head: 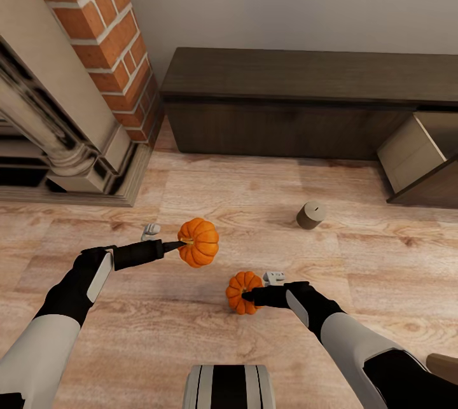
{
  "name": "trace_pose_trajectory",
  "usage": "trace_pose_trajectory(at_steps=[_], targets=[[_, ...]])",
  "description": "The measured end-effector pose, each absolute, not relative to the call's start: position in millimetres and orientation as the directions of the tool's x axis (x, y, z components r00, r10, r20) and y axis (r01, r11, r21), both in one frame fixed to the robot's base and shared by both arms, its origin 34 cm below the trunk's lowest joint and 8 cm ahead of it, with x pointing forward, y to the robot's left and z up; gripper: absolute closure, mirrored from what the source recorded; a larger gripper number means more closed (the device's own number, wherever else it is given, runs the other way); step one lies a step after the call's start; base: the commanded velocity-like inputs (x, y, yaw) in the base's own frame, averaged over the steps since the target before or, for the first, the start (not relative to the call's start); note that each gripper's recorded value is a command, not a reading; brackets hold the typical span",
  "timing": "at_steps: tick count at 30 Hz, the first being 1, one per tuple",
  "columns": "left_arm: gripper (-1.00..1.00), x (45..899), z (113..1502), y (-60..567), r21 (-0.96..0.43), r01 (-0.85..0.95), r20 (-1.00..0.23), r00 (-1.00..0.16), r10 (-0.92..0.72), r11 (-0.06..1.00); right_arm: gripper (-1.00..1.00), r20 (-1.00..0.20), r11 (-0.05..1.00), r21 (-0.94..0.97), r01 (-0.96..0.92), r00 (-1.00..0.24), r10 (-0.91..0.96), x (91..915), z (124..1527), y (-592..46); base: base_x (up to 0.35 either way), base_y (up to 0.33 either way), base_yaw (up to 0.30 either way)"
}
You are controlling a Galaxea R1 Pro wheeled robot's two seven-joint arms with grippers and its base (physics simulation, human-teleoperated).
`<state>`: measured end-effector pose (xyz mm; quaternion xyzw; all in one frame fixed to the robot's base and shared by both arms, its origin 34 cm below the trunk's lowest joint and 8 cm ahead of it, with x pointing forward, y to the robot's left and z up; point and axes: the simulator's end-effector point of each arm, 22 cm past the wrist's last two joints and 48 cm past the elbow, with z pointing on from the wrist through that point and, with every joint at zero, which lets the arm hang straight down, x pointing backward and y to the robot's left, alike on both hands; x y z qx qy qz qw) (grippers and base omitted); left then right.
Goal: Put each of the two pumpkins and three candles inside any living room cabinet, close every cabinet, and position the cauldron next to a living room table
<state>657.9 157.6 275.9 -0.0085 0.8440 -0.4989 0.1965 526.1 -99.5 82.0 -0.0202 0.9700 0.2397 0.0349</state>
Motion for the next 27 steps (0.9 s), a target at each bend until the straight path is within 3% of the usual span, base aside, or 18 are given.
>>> trace_pose_trajectory(at_steps=[27], targets=[[1.00, 665, 294, 158, -0.838, 0.205, -0.351, -0.912, -0.212, 0.506, 1.00, -0.110, 0.905, 0.416, -0.093, -0.993, -0.051, 535, 91, -110, 0.000, 0.000, 0.000]])
